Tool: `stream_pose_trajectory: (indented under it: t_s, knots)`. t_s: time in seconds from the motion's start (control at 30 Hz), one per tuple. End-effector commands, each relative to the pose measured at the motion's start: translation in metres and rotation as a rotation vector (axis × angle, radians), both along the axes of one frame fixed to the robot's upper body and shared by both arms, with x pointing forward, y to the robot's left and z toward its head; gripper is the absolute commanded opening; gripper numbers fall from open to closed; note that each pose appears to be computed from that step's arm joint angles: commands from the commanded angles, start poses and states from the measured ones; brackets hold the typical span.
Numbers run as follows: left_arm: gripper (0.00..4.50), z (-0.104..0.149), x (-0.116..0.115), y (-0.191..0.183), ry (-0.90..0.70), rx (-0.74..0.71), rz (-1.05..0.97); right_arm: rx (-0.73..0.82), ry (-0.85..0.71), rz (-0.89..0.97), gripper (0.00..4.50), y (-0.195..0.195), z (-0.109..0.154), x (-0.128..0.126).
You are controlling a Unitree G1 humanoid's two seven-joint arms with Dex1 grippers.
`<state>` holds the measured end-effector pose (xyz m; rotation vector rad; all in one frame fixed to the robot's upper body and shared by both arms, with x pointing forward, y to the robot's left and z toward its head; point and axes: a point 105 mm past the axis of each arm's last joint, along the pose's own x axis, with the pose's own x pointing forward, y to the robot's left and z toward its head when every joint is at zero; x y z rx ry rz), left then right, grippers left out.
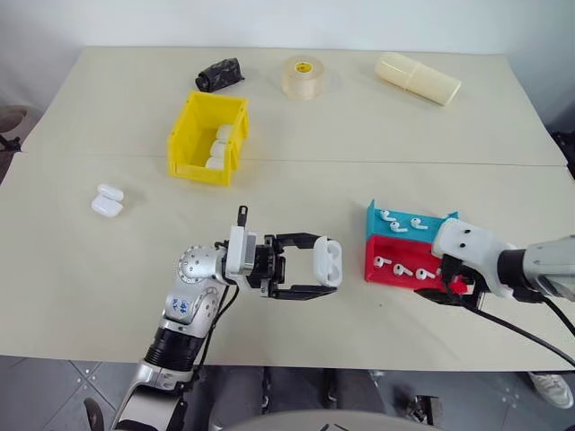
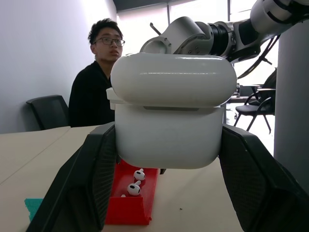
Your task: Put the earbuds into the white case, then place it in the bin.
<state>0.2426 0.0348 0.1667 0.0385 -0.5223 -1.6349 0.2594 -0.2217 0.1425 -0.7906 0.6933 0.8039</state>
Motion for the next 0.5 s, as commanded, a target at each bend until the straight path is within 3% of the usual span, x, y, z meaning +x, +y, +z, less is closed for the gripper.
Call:
stream_pose_trajectory:
  t_s: [0.03, 0.2, 0.3, 0.4, 0.5]
  knots:
    - [2.78, 0.0060, -0.0104, -0.0024, -0.025, -0.013, -0.018, -0.052, -0.006, 0.025, 4.50, -0.0010, 0.0021, 0.0066]
    - [2.78, 0.0049, -0.0138, -0.0014, -0.018, -0.005, -0.017, -0.077, 0.020, 0.046, 4.50, -0.0007, 0.0000, 0.0086]
    - [2.78, 0.0058, -0.0121, 0.0004, -0.019, -0.005, -0.005, -0.105, 0.034, 0.062, 3.87, -0.0035, -0.0016, 0.0076]
    - [2.78, 0.0061, -0.0107, 0.0015, -0.018, -0.004, 0.000, -0.123, 0.037, 0.082, 2.89, -0.0048, -0.0014, 0.0072]
    - [2.78, 0.0062, -0.0110, 0.0012, -0.017, -0.004, -0.003, -0.127, 0.029, 0.093, 2.89, -0.0039, -0.0002, 0.0088]
